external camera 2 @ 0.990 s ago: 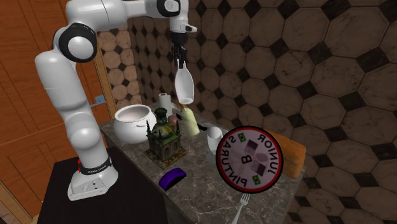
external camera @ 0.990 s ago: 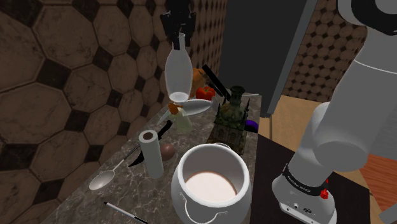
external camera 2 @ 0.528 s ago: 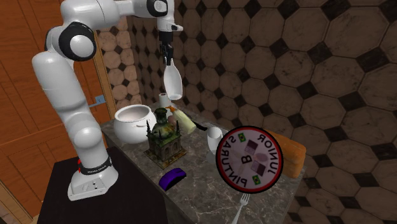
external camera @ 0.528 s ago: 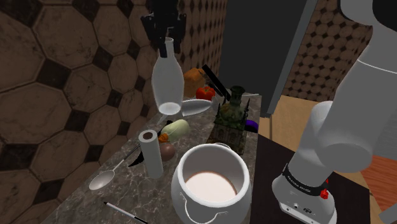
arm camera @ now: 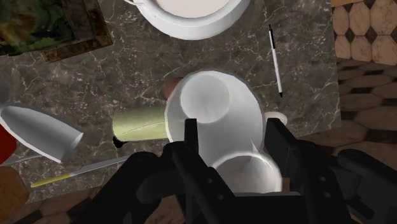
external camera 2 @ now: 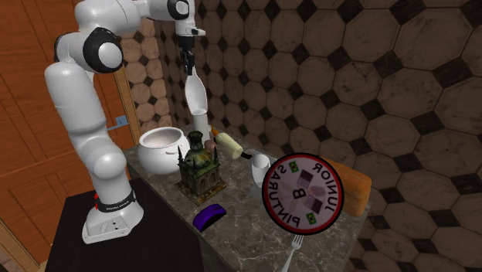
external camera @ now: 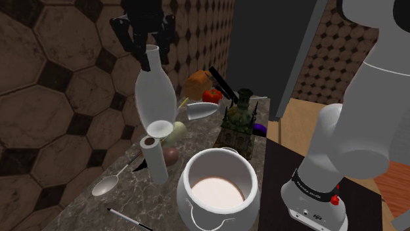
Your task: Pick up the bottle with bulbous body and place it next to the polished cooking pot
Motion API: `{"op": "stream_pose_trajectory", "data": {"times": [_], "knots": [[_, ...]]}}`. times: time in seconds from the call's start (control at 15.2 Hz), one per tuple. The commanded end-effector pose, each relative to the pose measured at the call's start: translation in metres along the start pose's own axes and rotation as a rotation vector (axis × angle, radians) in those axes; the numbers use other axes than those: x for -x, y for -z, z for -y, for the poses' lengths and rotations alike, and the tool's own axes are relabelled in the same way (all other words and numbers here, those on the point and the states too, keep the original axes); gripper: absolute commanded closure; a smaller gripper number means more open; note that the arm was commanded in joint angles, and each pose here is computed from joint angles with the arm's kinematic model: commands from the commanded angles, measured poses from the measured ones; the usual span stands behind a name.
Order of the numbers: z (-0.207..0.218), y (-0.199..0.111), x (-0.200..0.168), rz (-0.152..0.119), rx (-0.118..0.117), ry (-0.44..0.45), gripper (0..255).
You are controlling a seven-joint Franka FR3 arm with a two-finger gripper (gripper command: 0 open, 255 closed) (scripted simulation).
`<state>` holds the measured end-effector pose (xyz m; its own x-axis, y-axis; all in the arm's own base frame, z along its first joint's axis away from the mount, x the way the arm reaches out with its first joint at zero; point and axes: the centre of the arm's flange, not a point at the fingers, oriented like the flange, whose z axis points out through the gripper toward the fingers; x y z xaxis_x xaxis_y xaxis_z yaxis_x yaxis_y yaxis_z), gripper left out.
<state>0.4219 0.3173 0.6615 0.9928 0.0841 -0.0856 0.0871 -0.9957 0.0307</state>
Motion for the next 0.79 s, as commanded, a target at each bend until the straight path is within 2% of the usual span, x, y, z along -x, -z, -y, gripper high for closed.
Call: {"op": "stream_pose_trajectory", "data": {"times": [0.0, 0.73], "knots": [[0.024, -0.001, 0.007, 0.000, 0.000, -0.002, 255], [0.162, -0.001, 0.054, 0.000, 0.000, -0.002, 255]]}}
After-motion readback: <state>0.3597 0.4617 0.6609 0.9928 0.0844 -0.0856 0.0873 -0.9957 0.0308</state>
